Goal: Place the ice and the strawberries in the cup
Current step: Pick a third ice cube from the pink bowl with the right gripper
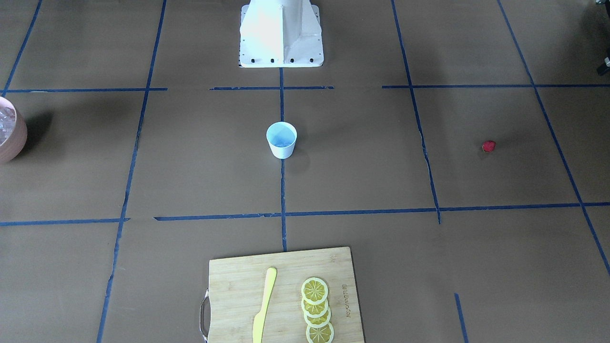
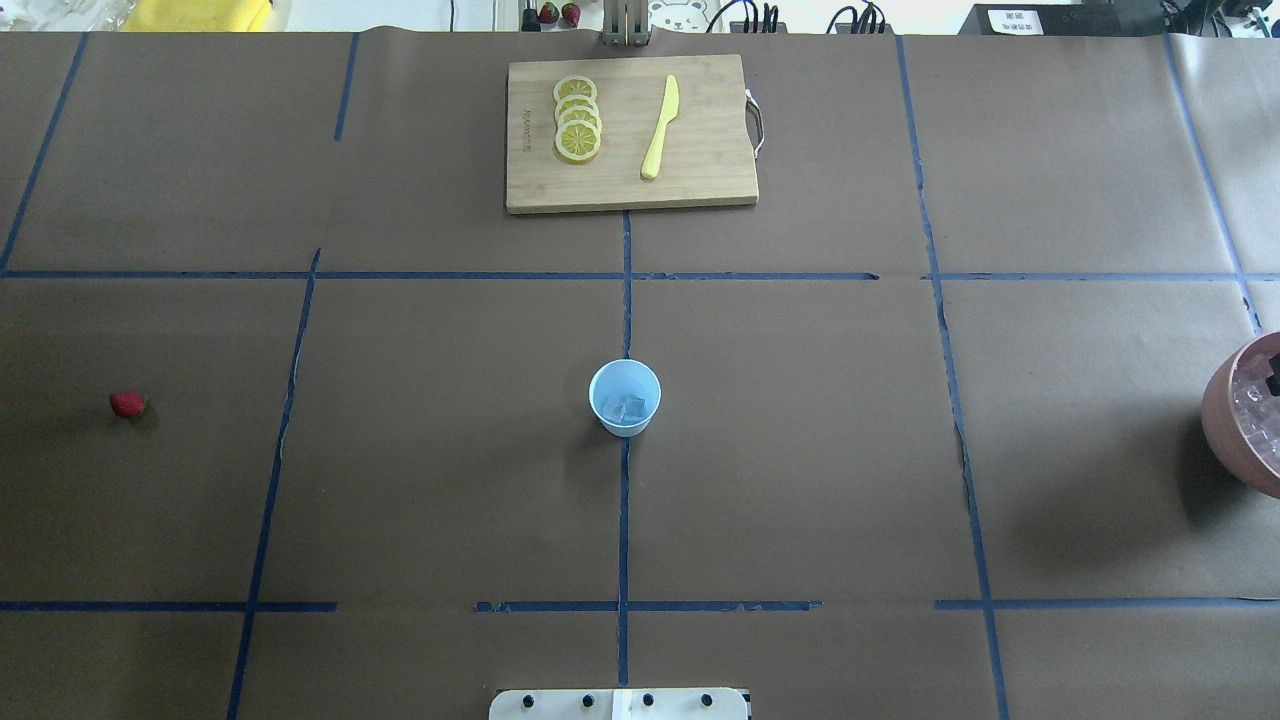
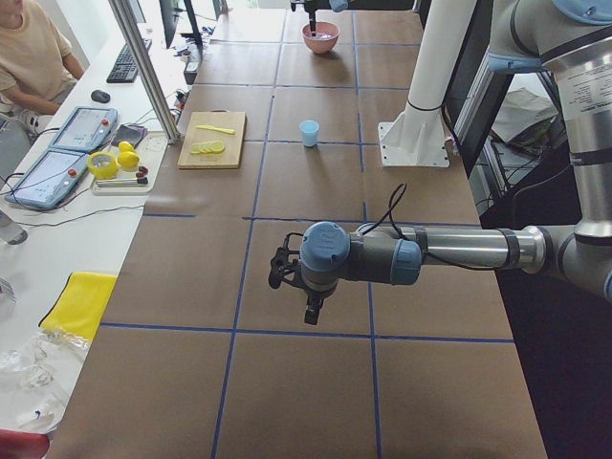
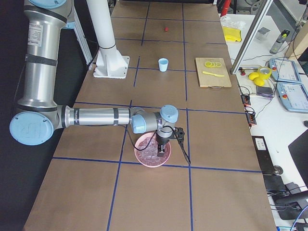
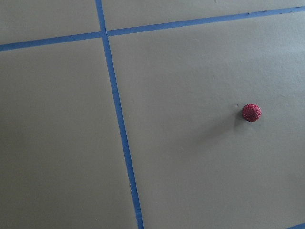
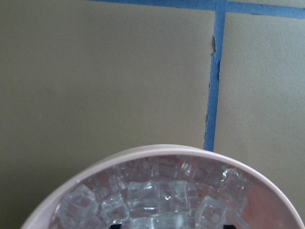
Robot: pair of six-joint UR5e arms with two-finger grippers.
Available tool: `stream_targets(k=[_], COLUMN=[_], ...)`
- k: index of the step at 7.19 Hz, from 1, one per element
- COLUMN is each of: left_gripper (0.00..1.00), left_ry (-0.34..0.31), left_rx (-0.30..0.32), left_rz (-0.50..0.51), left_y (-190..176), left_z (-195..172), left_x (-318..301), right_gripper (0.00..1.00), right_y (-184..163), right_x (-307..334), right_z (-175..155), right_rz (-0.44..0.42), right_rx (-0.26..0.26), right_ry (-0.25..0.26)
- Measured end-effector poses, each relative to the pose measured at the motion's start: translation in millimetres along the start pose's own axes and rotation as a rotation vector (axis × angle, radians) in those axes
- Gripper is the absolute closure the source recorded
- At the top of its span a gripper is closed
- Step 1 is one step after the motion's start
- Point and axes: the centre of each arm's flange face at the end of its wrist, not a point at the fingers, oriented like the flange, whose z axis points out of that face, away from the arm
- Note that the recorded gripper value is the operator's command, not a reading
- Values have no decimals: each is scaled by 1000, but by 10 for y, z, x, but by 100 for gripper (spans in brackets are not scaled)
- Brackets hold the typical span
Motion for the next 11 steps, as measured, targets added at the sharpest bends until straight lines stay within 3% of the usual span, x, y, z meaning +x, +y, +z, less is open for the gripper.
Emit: stream_targets(k=[1, 2, 5, 6, 8, 11], left_gripper=[0, 0, 0, 0, 0, 0], left_ry=[0, 0, 0, 0, 0, 0], left_rx=[0, 0, 1, 2, 3, 2], left_rz=[0, 0, 1, 2, 4, 3], left_y=[5, 12, 26, 24, 20, 30], left_z=[0, -1, -8, -17, -29, -31], left_x=[1, 3, 15, 28, 44, 48], right_gripper=[44, 50, 95, 100, 100, 100], right_y=[-6, -7, -1, 7, 11, 64], right_x=[8, 11, 15, 12, -17, -240], right_z=[13, 18, 22, 19, -14, -567], right_rz=[2, 4, 10, 8, -6, -38], right_rx=[-2, -3, -4, -4, 2, 94], right_ry=[0, 0, -1, -4, -11, -37])
